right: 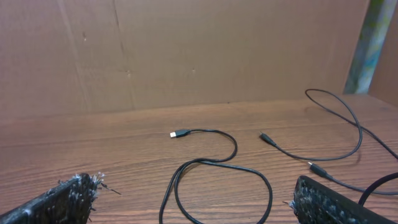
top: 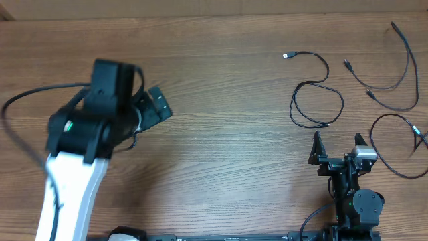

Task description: Untangle cables

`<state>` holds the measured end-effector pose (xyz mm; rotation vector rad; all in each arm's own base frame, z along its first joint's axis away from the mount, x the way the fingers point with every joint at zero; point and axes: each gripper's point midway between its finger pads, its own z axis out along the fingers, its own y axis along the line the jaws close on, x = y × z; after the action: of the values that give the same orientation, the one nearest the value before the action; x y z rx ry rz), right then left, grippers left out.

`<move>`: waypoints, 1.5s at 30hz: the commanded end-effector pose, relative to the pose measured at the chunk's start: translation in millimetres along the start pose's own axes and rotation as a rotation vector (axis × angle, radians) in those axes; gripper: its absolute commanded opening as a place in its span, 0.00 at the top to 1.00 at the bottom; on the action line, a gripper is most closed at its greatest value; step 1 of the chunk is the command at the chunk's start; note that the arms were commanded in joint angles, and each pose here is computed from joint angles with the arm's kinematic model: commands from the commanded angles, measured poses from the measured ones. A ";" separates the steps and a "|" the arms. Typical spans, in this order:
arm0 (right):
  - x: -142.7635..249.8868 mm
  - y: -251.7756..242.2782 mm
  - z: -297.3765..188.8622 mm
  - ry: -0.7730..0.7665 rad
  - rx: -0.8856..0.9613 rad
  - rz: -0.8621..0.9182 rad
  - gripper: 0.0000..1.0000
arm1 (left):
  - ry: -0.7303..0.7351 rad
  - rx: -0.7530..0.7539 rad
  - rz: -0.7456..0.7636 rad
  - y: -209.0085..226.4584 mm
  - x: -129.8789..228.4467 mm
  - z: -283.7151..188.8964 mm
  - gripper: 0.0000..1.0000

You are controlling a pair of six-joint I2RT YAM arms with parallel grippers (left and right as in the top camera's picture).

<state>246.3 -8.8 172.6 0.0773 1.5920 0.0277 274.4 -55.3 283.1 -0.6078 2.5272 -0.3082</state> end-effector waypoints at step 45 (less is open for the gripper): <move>2.8 -0.5 0.1 0.000 0.000 -0.008 0.00 | -0.949 0.053 0.540 116.0 42.6 84.7 0.00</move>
<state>246.3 -8.8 171.1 0.0774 1.5977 0.0275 245.7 8.8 158.8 -0.1323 1.6446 -0.0965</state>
